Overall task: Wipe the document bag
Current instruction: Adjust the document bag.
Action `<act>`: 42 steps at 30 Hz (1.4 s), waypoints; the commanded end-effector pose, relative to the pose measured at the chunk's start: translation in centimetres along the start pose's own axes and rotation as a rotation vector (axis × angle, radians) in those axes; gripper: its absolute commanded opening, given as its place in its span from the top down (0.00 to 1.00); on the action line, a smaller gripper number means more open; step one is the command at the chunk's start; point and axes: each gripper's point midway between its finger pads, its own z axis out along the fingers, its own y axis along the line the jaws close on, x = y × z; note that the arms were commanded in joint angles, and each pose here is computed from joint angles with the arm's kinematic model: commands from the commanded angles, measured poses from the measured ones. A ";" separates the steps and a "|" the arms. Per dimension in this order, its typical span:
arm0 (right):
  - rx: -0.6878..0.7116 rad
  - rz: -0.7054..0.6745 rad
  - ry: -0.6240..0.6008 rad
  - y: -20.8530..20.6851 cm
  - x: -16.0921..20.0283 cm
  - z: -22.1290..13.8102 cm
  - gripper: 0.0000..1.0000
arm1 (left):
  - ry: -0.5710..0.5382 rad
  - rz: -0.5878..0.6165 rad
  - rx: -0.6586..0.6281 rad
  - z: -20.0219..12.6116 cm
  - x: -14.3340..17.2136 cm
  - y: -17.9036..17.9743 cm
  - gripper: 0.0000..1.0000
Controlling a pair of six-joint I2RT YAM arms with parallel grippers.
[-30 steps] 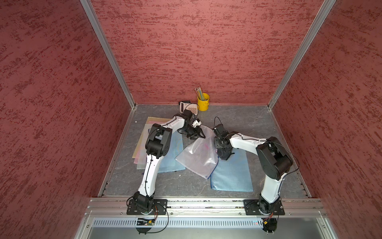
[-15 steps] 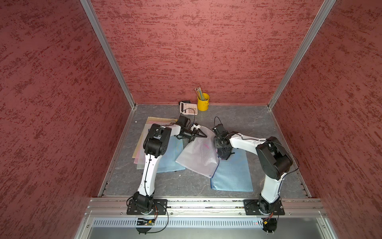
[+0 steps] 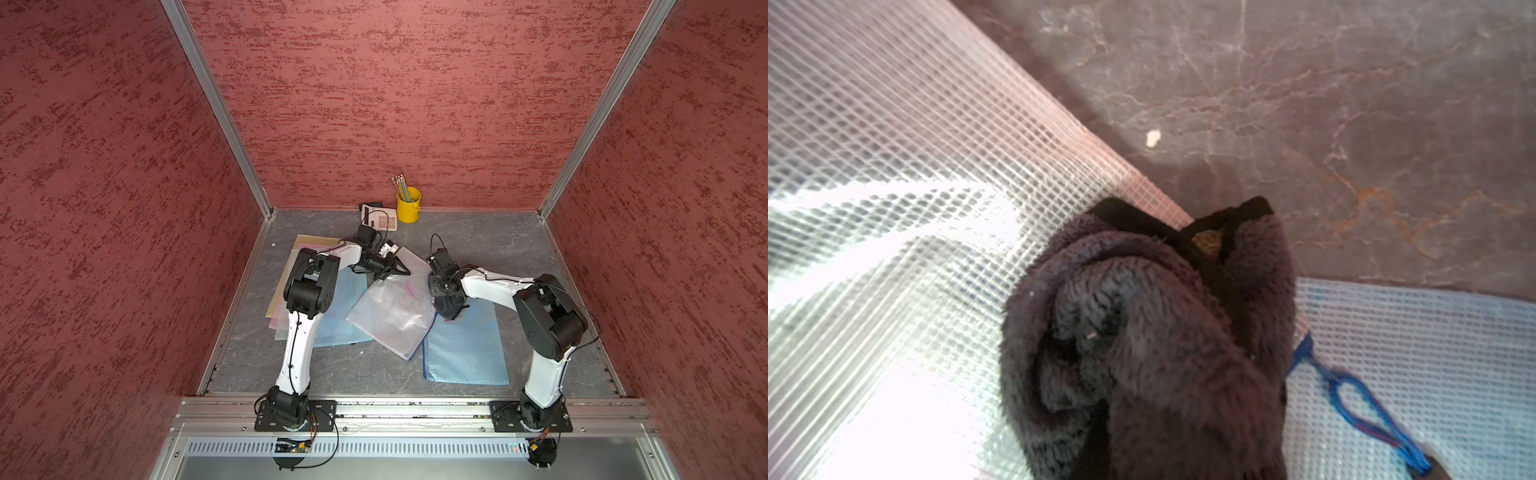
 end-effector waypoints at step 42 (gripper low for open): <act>-0.261 0.121 -0.018 6.5 1.2 -8.6 1.00 | -0.631 -0.360 0.028 1.0 1.4 -1.3 0.92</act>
